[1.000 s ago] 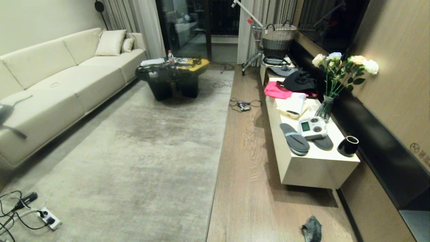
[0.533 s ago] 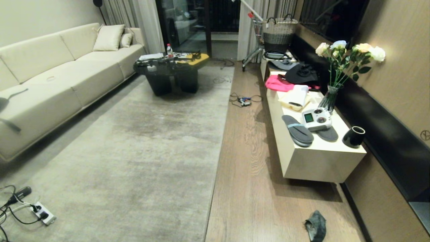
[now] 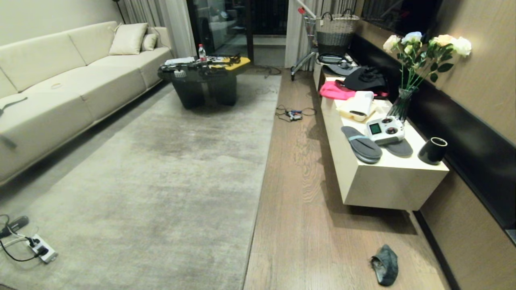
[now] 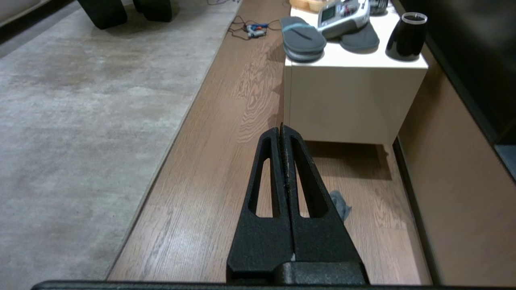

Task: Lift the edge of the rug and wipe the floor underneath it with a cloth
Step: Pick up the rag

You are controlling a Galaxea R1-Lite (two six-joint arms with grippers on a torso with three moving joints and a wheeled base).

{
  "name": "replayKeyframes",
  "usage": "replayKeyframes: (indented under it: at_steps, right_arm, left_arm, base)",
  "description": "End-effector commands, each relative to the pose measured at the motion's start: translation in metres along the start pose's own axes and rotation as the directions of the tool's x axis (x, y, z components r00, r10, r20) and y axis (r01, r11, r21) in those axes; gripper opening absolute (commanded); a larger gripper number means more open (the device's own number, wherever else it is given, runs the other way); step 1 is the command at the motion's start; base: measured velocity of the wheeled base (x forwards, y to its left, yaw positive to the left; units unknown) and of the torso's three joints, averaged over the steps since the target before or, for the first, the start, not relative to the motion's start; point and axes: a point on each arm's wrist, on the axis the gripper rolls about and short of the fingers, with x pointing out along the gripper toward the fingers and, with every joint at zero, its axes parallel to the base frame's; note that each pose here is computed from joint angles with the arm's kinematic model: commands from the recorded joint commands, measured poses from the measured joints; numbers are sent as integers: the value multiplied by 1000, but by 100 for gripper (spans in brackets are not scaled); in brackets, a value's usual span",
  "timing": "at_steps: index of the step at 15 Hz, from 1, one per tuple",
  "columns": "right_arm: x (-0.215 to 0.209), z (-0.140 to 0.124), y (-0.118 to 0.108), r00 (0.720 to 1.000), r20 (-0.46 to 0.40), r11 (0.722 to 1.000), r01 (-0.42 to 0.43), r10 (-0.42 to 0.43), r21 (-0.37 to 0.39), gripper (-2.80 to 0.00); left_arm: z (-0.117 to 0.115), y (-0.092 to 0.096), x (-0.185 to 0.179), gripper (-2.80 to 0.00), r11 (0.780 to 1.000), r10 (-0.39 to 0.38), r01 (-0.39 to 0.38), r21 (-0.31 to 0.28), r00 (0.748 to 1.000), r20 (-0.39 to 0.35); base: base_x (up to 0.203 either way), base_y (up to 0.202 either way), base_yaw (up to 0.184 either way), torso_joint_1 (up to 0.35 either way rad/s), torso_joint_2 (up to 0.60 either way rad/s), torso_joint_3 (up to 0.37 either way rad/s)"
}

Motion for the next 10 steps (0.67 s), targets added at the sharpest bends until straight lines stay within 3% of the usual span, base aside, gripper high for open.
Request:
replayKeyframes:
  at_steps: [1, 10]
  right_arm:
    - [0, 0, 0, 1000, 1, 1000, -1, 1, 0, -280]
    - [0, 0, 0, 1000, 1, 1000, -1, 1, 0, -280]
  left_arm:
    - [0, 0, 0, -280, 1000, 0, 0, 0, 1000, 0]
    - [0, 0, 0, -280, 1000, 0, 0, 0, 1000, 0]
  base:
    - [0, 0, 0, 4, 268, 293]
    - [0, 0, 0, 3, 7, 7]
